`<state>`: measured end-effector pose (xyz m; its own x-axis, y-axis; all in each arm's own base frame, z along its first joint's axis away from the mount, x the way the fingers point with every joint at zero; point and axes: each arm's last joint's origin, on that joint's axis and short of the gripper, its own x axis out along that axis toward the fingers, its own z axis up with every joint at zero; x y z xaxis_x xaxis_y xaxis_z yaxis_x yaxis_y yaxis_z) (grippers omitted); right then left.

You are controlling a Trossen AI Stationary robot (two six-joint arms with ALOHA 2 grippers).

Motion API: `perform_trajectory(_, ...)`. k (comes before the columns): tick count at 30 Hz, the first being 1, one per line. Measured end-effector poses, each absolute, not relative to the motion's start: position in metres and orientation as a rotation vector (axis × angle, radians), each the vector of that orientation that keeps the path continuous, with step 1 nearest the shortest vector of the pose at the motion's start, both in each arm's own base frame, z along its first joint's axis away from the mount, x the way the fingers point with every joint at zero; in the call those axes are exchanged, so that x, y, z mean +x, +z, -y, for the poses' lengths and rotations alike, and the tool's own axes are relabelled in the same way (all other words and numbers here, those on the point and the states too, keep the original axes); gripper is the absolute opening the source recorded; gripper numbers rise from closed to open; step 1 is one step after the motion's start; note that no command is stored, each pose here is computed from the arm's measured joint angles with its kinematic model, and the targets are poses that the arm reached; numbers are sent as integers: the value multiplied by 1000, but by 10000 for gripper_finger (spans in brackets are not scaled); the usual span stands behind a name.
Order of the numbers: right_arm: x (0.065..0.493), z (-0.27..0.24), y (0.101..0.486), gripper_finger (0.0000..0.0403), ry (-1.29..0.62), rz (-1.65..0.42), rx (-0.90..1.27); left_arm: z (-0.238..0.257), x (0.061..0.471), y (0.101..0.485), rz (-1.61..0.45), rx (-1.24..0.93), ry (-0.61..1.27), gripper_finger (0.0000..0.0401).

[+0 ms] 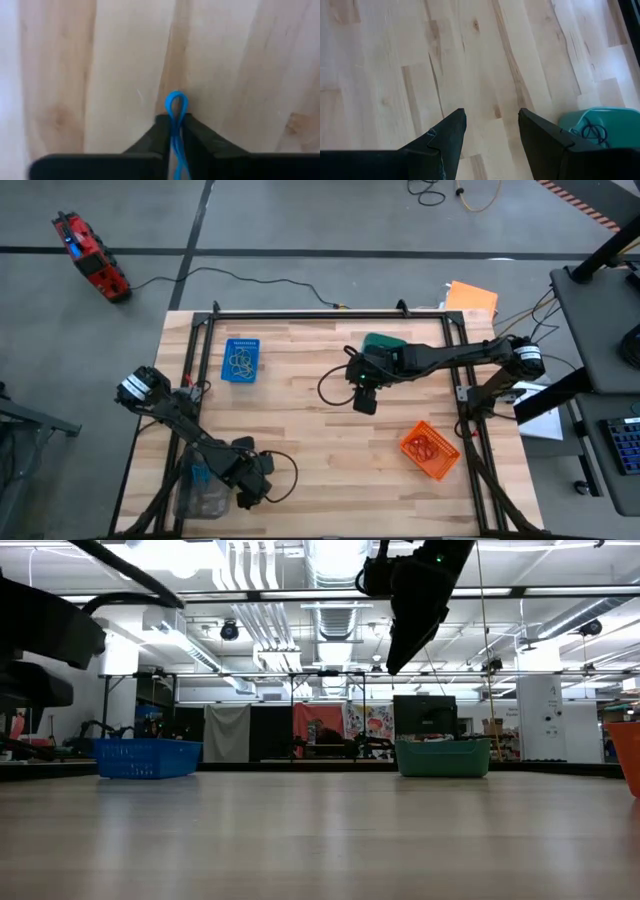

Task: Sort rubber bands into baskets
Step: Put the blue rubberband into the black bin

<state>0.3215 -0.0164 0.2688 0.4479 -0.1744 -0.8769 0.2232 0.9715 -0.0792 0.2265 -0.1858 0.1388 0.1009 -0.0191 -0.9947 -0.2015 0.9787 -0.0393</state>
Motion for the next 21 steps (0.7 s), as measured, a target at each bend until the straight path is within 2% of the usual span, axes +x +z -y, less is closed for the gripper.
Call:
perform_trajectory(3, 322, 16, 269, 178, -246, -1079, 50, 187, 231, 143, -1418, -136, 149, 5)
perform_trajectory(13, 322, 16, 269, 178, -246, -1075, 51, 191, 241, 159, -1321, -44, 146, 0)
perform_trajectory(21, 322, 16, 269, 178, -246, -1072, 51, 195, 248, 193, -1307, 59, 189, 0)
